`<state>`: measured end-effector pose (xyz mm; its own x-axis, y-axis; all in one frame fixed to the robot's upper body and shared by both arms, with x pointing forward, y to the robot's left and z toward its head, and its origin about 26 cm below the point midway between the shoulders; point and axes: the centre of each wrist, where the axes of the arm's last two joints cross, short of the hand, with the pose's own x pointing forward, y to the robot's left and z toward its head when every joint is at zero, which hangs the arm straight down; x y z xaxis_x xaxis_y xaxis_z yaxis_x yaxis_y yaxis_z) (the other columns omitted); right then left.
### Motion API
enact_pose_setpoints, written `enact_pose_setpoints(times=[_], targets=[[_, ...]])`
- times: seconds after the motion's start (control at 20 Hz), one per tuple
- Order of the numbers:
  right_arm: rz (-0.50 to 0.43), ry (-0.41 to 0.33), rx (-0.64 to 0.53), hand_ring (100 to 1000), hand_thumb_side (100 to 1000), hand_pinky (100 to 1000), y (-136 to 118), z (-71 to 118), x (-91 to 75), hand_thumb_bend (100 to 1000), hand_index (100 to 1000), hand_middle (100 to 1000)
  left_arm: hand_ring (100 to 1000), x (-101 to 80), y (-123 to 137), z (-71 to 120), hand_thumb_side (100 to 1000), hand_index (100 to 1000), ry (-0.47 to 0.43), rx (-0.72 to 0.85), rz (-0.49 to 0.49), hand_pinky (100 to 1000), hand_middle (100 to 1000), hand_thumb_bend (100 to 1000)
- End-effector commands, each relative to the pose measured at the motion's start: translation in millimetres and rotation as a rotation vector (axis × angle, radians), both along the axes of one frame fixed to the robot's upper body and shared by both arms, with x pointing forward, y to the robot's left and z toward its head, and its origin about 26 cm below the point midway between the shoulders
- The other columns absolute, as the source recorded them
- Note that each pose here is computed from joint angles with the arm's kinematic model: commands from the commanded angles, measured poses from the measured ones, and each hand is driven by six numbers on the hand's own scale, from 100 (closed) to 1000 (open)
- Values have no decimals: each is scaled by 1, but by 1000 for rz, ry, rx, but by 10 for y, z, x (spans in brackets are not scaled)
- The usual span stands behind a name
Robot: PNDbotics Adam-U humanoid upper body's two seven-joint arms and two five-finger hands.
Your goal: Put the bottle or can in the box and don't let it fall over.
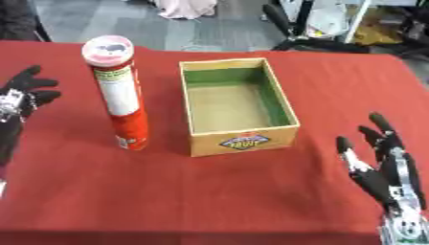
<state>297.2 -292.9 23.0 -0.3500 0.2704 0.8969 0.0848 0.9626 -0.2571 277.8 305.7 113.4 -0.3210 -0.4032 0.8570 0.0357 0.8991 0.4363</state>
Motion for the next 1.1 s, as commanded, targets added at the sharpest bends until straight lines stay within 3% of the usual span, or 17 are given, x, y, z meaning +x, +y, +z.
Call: enact_pose_setpoints(times=[0.05, 0.2, 0.25, 0.4, 0.7, 1.1], targets=[[-3, -24, -23, 890, 394, 966, -64, 90, 23, 392, 933, 1000, 780, -3, 5, 85, 803, 985, -45, 123, -84, 912, 767, 547], [-3, -23, -22, 889, 395, 966, -64, 90, 25, 390, 933, 1000, 758, 41, 34, 46, 799, 988, -52, 203, -110, 903, 746, 697], [-4, -23, -22, 889, 395, 966, -65, 90, 24, 390, 933, 1000, 757, 67, 40, 24, 802, 987, -50, 216, -109, 903, 745, 707], [-1, -21, -22, 888, 397, 966, -59, 85, 23, 385, 934, 1000, 721, 163, 65, -45, 870, 960, -33, 224, -50, 883, 705, 872], [8, -16, -22, 887, 403, 967, -49, 74, 23, 373, 934, 1000, 698, 405, -22, -82, 887, 951, -51, 215, 112, 864, 683, 933], [17, -15, -20, 886, 405, 967, -29, 76, 30, 369, 934, 1000, 705, 704, -229, -93, 889, 953, -66, 301, 9, 865, 693, 843]])
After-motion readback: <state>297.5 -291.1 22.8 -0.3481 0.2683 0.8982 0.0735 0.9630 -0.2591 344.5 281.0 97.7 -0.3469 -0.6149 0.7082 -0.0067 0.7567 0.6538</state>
